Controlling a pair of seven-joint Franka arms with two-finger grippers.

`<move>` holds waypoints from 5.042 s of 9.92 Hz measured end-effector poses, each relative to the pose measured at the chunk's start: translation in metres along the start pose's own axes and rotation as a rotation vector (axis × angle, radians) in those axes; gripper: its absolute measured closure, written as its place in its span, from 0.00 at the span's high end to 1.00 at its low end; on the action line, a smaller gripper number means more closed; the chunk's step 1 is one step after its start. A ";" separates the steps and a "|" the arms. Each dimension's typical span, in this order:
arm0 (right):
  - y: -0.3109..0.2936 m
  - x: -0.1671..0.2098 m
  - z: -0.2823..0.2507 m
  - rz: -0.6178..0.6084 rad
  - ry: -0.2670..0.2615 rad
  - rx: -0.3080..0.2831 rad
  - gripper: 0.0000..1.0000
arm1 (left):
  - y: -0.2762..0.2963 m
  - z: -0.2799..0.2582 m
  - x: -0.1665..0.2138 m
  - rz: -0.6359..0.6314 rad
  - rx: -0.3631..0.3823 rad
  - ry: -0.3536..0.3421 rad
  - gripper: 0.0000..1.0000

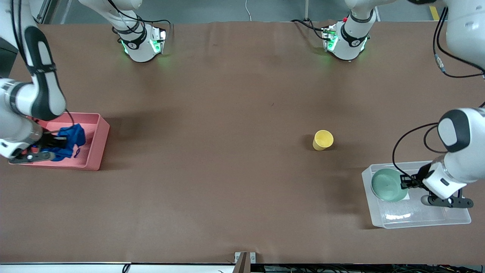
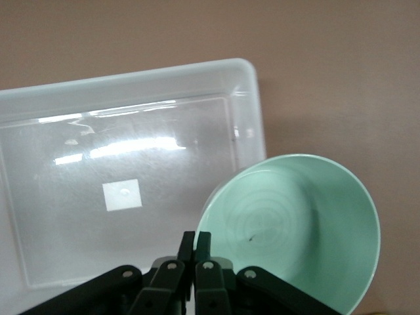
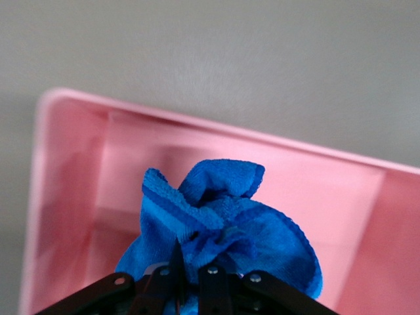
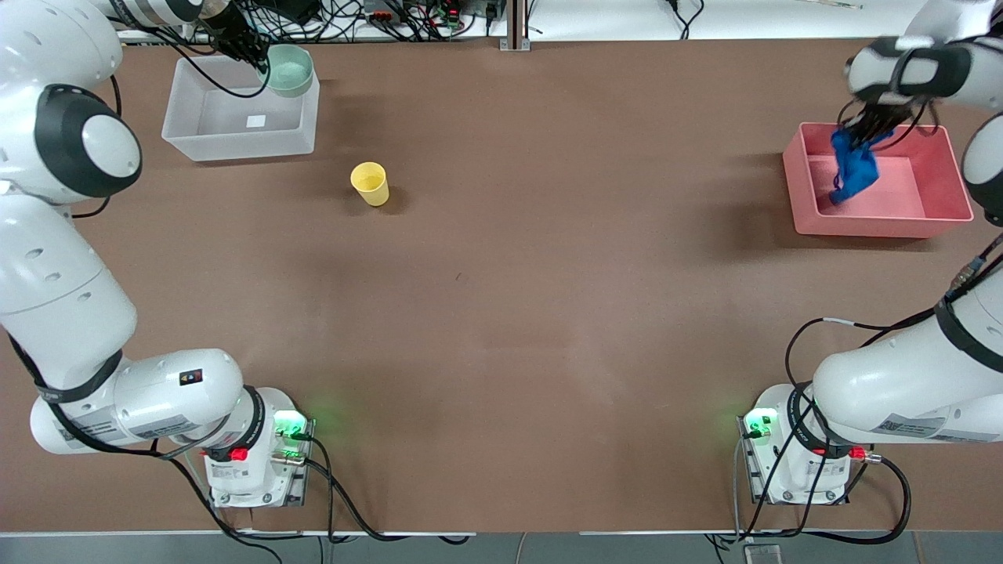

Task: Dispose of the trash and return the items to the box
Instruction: 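Carry the cloth into the pink bin while the left gripper carries the bowl, then release the cloth in the bin while the left gripper releases the bowl, then raise the left gripper from the clear box and move it to the yellow cup, then grasp the yellow cup with the left gripper, then carry the yellow cup into the green bowl in the clear box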

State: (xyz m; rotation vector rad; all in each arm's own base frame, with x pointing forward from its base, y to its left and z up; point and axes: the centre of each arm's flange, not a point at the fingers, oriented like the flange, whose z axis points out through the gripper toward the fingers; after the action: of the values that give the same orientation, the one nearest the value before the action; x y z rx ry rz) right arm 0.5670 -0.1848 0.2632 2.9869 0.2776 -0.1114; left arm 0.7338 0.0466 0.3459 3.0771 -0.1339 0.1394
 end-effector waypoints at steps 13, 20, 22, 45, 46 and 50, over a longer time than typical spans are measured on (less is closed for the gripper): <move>-0.050 -0.012 -0.357 0.406 -0.030 0.149 1.00 | -0.068 0.074 0.012 -0.020 0.061 0.060 0.56; -0.054 -0.046 -0.404 0.336 0.014 0.148 1.00 | 0.103 -0.065 -0.062 0.094 0.034 0.028 0.97; -0.055 -0.045 -0.404 0.326 0.014 0.148 1.00 | 0.144 -0.049 -0.116 0.108 0.043 -0.033 0.97; -0.053 -0.047 -0.419 0.292 0.052 0.141 1.00 | 0.179 0.003 -0.099 0.106 -0.046 0.036 0.04; -0.054 -0.047 -0.419 0.291 0.052 0.141 1.00 | 0.164 -0.021 -0.079 0.119 -0.044 0.030 0.04; -0.054 -0.047 -0.419 0.290 0.052 0.141 1.00 | 0.030 -0.038 -0.016 0.163 -0.061 0.088 0.04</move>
State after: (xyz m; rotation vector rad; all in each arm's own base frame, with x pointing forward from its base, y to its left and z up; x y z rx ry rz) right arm 0.5366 -0.0798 0.6737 3.1328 -0.1666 -0.0221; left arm 0.7117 0.0209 0.3842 2.9899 -0.3776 0.2716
